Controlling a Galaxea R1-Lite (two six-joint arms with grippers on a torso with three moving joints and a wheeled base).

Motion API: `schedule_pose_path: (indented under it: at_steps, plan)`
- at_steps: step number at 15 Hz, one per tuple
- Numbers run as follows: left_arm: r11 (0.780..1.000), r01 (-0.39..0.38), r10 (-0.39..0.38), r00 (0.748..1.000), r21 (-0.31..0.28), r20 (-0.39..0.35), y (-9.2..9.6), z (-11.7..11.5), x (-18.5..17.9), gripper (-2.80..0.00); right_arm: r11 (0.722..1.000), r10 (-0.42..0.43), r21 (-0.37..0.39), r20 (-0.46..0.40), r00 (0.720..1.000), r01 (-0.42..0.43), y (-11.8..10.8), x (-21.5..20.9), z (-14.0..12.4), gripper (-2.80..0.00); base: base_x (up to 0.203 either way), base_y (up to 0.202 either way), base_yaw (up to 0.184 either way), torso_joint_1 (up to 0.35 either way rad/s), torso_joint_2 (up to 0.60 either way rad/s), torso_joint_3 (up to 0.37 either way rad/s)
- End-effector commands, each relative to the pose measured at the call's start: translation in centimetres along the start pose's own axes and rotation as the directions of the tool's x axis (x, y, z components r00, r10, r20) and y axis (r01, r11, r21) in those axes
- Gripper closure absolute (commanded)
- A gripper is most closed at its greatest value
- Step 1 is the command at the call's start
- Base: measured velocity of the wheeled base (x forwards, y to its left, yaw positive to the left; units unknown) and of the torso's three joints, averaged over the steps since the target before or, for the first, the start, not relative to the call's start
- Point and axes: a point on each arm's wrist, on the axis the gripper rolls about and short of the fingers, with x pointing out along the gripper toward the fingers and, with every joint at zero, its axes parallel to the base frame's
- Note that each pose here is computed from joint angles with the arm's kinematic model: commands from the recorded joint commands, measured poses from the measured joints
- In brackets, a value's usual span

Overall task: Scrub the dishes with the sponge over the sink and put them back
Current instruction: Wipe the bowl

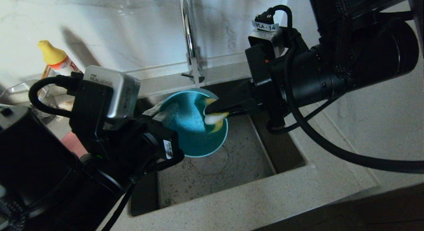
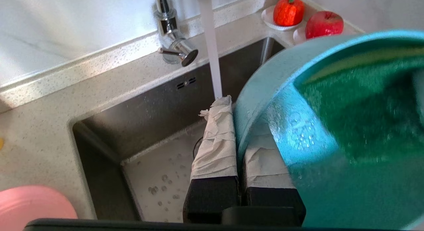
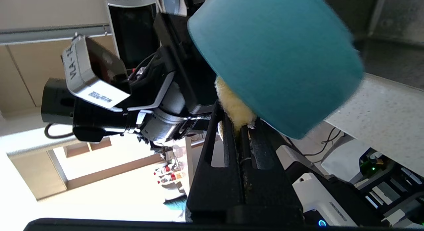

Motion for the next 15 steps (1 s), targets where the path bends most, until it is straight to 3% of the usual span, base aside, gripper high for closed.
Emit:
schedule_pose_path:
  at_steps: [1,5,8,15]
  plan:
    - [1.000,-0.010,0.011,1.000,-0.009,0.014,-0.1,0.4,0.4,0.00,1.000,0.008,0.004,-0.020,1.000,-0.008,0.4,0.1,-0.4,0.00,0.000,0.000,0.000,0.000,0.00,0.000]
    - [0.997,-0.052,0.055,0.996,-0.050,0.074,0.6,2.4,1.1,0.00,0.998,-0.032,0.044,-0.066,0.997,0.035,-0.4,0.4,-1.0,0.00,0.000,0.000,0.000,0.000,0.00,0.000]
    - [0.997,-0.053,0.058,0.995,-0.055,0.080,0.5,2.6,1.4,0.00,0.999,-0.025,0.041,-0.093,0.995,0.029,-0.2,0.9,-1.6,0.00,0.000,0.000,0.000,0.000,0.00,0.000]
    - [0.999,-0.035,0.036,0.998,-0.027,0.044,0.4,1.3,0.8,0.00,1.000,0.026,-0.004,-0.060,0.998,-0.026,0.7,1.8,-1.1,0.00,0.000,0.000,0.000,0.000,0.00,0.000]
